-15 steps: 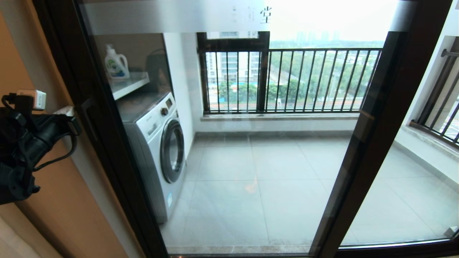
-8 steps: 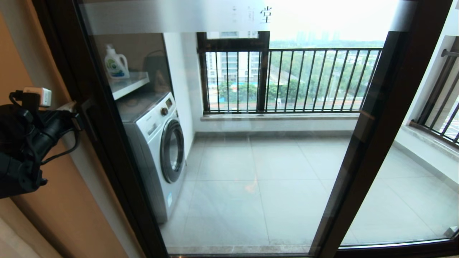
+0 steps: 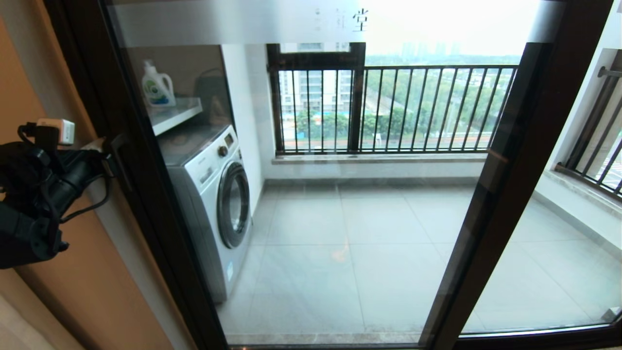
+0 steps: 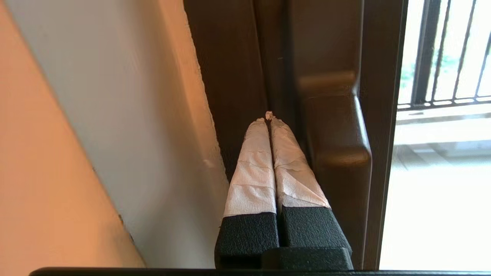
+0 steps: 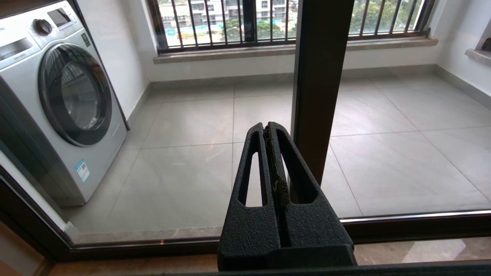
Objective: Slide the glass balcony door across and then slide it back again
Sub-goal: Open the slid door
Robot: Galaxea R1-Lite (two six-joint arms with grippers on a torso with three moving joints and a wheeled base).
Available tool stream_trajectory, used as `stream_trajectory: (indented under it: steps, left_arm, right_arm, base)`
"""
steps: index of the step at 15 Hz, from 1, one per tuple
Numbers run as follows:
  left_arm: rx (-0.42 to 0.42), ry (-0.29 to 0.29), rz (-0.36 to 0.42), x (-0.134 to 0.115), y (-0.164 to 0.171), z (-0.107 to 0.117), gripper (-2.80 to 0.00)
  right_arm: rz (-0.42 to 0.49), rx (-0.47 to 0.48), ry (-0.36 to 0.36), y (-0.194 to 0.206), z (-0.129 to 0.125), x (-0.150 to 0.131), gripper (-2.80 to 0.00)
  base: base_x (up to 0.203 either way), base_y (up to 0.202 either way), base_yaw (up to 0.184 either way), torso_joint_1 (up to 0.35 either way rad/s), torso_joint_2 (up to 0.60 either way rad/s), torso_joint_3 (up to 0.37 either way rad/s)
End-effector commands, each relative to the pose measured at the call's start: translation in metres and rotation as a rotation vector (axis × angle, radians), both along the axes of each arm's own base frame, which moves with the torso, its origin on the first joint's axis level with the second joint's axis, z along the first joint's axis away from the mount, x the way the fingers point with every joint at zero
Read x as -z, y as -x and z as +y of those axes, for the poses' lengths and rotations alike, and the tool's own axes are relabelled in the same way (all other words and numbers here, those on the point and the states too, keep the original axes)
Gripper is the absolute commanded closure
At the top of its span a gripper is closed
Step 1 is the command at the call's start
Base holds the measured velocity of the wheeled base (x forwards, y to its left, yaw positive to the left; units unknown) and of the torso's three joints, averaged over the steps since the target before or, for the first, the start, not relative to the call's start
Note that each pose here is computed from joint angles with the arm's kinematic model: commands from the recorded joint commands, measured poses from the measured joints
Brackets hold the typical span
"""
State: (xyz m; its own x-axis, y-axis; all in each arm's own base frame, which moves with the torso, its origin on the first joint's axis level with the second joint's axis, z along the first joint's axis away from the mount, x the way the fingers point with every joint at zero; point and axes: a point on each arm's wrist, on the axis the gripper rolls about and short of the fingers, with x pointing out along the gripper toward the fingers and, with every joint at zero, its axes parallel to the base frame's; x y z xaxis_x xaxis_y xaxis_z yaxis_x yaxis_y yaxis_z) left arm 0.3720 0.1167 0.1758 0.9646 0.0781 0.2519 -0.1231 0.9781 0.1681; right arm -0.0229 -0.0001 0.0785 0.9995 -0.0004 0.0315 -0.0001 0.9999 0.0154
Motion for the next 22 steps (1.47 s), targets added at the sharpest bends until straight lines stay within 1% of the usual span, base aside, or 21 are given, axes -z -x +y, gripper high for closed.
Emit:
stream_trajectory:
  steps: [1,7,11,14,16,18,22]
  left_arm:
    - [0.018,-0.007,-0.018,-0.005,0.000,-0.007,0.00]
    - [0.027,-0.009,-0.037,-0.012,0.001,-0.015,0.00]
    - [0.035,0.000,-0.006,-0.004,0.003,-0.019,0.00]
    - [0.036,-0.001,-0.010,-0.005,0.003,-0.019,0.00]
    - [0.040,0.002,0.000,-0.002,0.004,-0.021,0.00]
    - [0.050,0.004,0.012,0.001,0.005,-0.025,0.00]
    - [0.076,0.001,0.001,0.000,0.003,-0.036,0.00]
  right_arm:
    - [0.012,0.000,0.000,-0.001,0.000,0.003,0.00]
    - [0.012,0.000,0.000,-0.001,0.000,0.003,0.00]
    - [0.013,0.000,0.000,-0.001,0.000,0.003,0.00]
    - [0.012,0.000,0.000,-0.001,0.000,0.003,0.00]
    - [0.012,0.000,0.000,-0.001,0.000,0.003,0.00]
    - [0.013,0.000,0.000,-0.001,0.000,0.003,0.00]
    - [0.013,0.000,0.000,-0.001,0.000,0.003,0.00]
  base:
    - [0.000,0.000,0.000,0.000,0.00,0.000]
    - [0.000,0.000,0.000,0.000,0.00,0.000]
    - [0.000,0.000,0.000,0.000,0.00,0.000]
    - [0.000,0.000,0.000,0.000,0.00,0.000]
    - [0.000,0.000,0.000,0.000,0.00,0.000]
    - [0.000,0.000,0.000,0.000,0.00,0.000]
    - [0.000,0.000,0.000,0.000,0.00,0.000]
